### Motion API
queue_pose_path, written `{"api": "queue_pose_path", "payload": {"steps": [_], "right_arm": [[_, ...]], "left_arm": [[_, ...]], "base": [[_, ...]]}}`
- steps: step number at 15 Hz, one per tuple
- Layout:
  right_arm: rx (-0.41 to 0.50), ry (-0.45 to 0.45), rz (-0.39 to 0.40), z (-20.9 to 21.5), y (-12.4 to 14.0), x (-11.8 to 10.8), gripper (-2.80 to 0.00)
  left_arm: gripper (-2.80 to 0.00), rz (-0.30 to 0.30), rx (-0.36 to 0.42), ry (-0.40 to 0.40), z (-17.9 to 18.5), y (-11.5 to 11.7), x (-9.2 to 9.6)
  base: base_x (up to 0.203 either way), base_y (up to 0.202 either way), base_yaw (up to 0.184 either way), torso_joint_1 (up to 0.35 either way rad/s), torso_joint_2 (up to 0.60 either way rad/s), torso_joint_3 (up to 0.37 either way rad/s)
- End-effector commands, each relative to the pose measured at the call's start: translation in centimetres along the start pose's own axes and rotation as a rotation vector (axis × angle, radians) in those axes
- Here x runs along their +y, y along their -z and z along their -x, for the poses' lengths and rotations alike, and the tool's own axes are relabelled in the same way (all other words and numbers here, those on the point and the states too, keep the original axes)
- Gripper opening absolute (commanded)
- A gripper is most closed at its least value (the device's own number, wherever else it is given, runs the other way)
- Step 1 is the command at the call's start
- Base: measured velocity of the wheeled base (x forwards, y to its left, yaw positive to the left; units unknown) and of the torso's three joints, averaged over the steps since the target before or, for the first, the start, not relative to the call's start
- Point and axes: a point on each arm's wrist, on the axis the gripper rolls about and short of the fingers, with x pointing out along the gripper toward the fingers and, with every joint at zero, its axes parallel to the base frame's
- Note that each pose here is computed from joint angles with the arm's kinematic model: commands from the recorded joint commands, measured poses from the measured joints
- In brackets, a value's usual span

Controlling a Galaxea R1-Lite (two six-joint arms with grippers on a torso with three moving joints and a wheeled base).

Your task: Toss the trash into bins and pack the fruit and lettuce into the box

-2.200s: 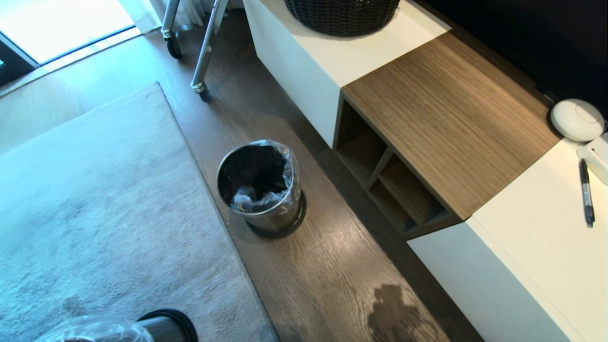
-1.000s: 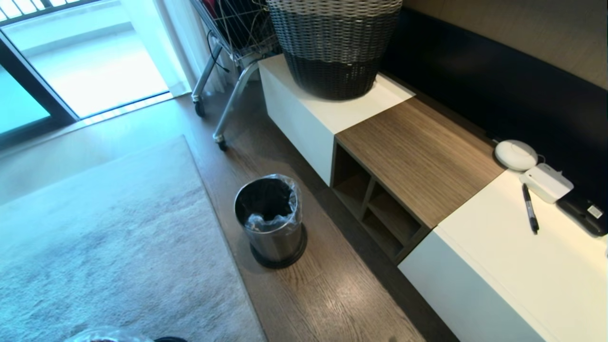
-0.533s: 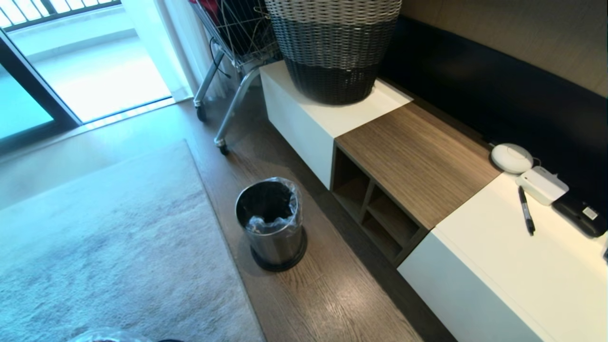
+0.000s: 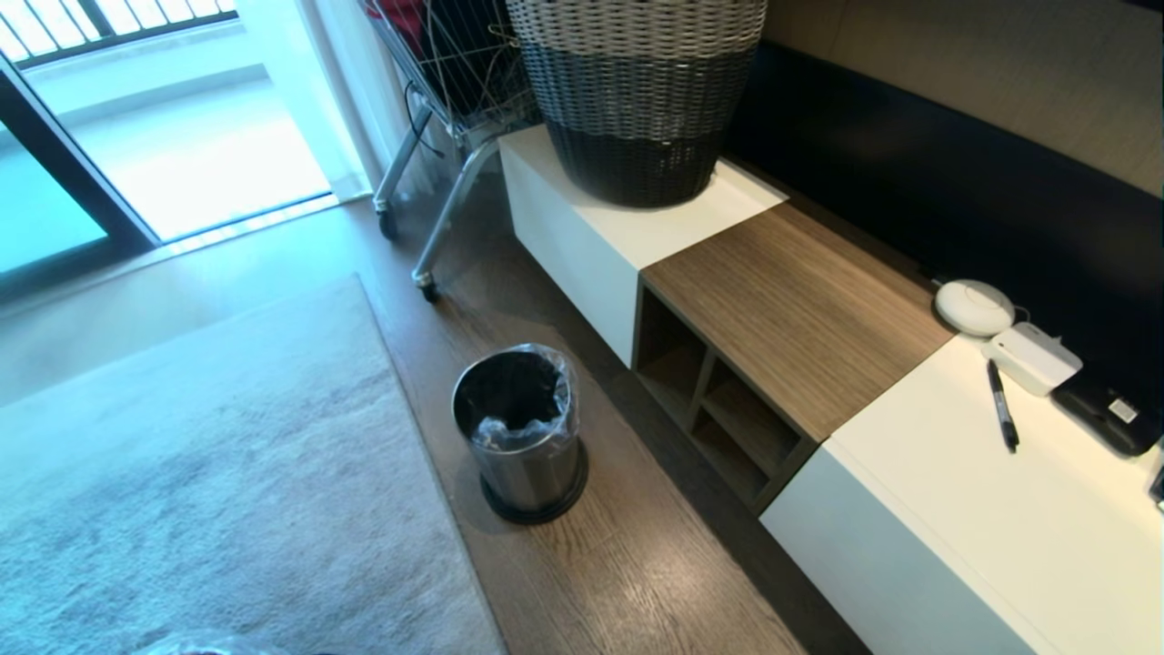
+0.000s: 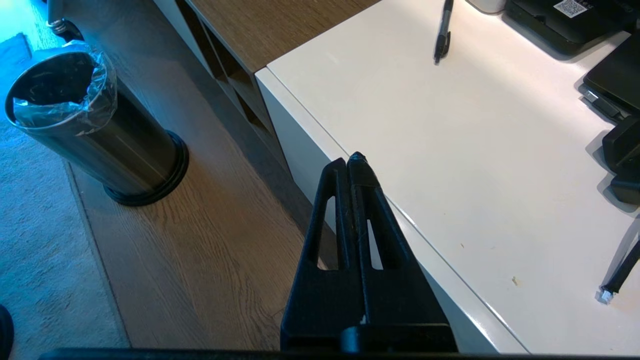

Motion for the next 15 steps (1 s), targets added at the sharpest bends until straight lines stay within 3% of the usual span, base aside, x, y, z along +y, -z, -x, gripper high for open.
{"api": "queue_pose_path", "payload": {"steps": [1, 11, 15], "right_arm": [[0.001, 0.000, 0.000, -0.01, -0.01, 0.00, -2.80], [0.001, 0.000, 0.000, -0.01, 0.00, 0.00, -2.80], [0.002, 0.000, 0.000, -0.01, 0.00, 0.00, -2.80]], "left_arm": [[-2.80, -0.001, 0.000, 0.000, 0.00, 0.00, 0.00], [-2.80, 0.002, 0.000, 0.000, 0.00, 0.00, 0.00], [-2.80, 0.002, 0.000, 0.000, 0.00, 0.00, 0.00]], "base": [[0.000, 0.000, 0.000, 0.000, 0.00, 0.000], [0.000, 0.000, 0.000, 0.000, 0.00, 0.000], [-0.126, 0.000, -0.004, 0.006, 0.00, 0.002]]}}
